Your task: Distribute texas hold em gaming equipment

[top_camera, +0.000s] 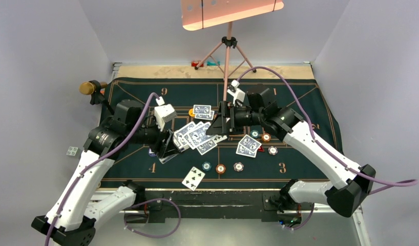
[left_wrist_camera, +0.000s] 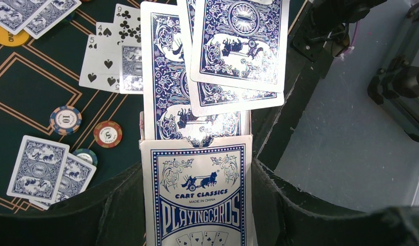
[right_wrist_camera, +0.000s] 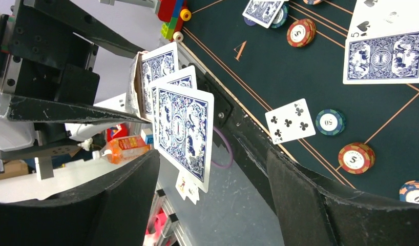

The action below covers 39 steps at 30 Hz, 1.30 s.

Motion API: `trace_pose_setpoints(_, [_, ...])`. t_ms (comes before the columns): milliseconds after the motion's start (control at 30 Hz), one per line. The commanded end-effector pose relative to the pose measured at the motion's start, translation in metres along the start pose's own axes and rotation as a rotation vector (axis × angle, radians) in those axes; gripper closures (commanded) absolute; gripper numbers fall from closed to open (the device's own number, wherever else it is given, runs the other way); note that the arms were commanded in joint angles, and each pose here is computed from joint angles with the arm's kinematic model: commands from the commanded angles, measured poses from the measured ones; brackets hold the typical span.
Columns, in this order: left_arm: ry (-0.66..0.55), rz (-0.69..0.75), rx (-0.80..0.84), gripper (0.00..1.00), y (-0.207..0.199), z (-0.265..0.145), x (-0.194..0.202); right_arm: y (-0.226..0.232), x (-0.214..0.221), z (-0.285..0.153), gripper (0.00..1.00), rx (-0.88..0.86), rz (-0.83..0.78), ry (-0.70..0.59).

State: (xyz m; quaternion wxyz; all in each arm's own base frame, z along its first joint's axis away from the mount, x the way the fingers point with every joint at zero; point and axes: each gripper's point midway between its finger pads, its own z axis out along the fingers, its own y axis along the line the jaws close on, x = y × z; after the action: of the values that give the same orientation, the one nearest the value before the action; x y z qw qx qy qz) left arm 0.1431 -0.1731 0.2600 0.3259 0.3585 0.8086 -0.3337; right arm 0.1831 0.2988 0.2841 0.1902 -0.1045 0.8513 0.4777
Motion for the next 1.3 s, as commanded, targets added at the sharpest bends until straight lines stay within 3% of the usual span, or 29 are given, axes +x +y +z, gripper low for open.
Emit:
trace_pose_setpoints(0, [-0.053,0.01,0.029,1.0,-0.004,0.0,-0.013,0.012,-0.004,0.002,0.23,-0.064,-0.009,0.001])
trace_pose_setpoints(167, [-0.056,0.015,0.042,1.0,-0.007,-0.001,-0.014,0.019,-0.009,0.004,0.36,-0.09,-0.014,-0.007])
trace_pose_setpoints(367, [-0.061,0.022,0.045,1.0,-0.008,-0.002,-0.014,0.025,-0.017,-0.003,0.74,-0.074,-0.029,-0.037])
trace_pose_setpoints(433, [-0.062,0.021,0.046,1.0,-0.008,-0.002,-0.014,0.025,-0.019,-0.005,0.8,-0.058,-0.033,-0.045])
trace_pose_setpoints(900, [-0.065,0.026,0.049,1.0,-0.01,-0.004,-0.011,0.05,-0.048,-0.021,0.85,-0.046,-0.109,-0.112])
trace_pose_setpoints(1267, [-0.071,0.03,0.051,1.0,-0.012,-0.005,-0.011,0.041,-0.049,0.0,0.8,-0.068,-0.086,-0.09])
